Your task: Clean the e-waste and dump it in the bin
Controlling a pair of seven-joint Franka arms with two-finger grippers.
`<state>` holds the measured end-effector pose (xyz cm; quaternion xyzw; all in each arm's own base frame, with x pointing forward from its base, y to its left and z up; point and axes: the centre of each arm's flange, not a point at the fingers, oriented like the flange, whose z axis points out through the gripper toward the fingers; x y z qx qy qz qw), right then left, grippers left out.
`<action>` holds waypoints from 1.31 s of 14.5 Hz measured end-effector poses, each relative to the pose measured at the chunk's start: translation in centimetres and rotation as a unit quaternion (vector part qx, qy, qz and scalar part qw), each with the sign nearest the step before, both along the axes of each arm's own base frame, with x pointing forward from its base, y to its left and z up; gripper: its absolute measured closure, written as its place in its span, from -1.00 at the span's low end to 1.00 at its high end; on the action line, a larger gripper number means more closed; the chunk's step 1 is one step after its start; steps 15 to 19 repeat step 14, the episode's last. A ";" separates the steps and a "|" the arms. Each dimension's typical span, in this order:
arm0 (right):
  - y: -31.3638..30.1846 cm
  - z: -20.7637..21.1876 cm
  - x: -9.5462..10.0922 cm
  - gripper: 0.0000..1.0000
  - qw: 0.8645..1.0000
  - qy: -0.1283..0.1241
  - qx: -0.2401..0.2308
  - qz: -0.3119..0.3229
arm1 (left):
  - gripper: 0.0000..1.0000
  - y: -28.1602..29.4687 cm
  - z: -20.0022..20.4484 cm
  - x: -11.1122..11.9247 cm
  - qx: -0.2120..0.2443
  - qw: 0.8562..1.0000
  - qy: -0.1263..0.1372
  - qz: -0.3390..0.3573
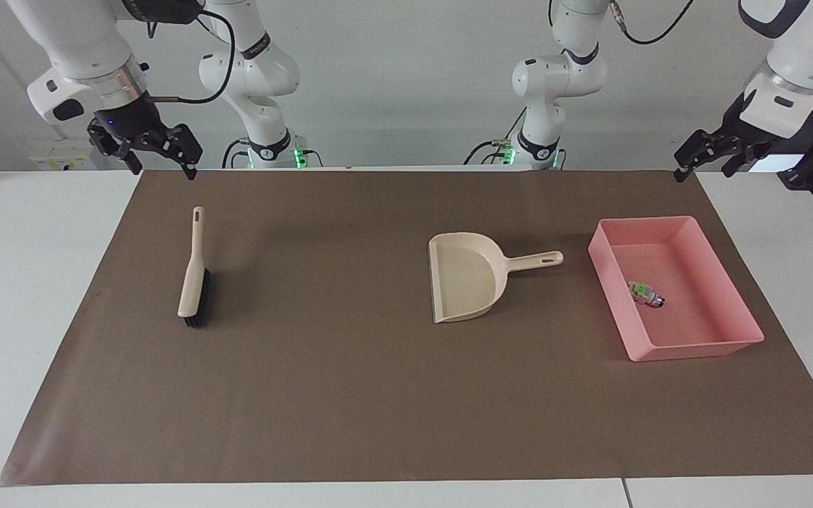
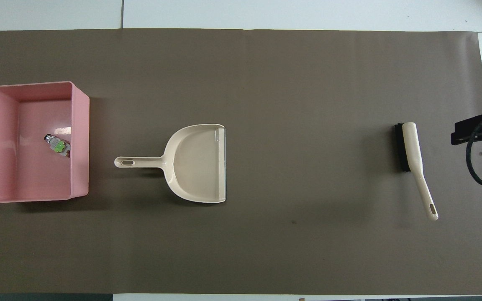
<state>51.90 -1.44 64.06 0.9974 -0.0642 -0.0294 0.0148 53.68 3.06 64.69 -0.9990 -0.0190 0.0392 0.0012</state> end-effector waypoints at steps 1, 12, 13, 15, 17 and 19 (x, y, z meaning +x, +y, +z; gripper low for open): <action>0.0 0.0 0.0 -1.00 1.000 0.000 0.000 0.000 | -0.97 0.0 -0.1 0.0 0.000 1.000 0.001 0.000; -0.4 0.0 0.0 -1.00 1.000 0.000 0.000 -0.004 | -0.97 -1.3 -0.7 -0.6 -0.002 1.000 0.007 -0.012; -0.4 0.0 0.0 -1.00 1.000 0.000 0.000 -0.004 | -0.97 -1.3 -0.7 -0.6 -0.002 1.000 0.007 -0.012; -0.4 0.0 0.0 -1.00 1.000 0.000 0.000 -0.004 | -0.97 -1.3 -0.7 -0.6 -0.002 1.000 0.007 -0.012; -0.4 0.0 0.0 -1.00 1.000 0.000 0.000 -0.004 | -0.97 -1.3 -0.7 -0.6 -0.002 1.000 0.007 -0.012; -0.4 0.0 0.0 -1.00 1.000 0.000 0.000 -0.004 | -0.97 -1.3 -0.7 -0.6 -0.002 1.000 0.007 -0.012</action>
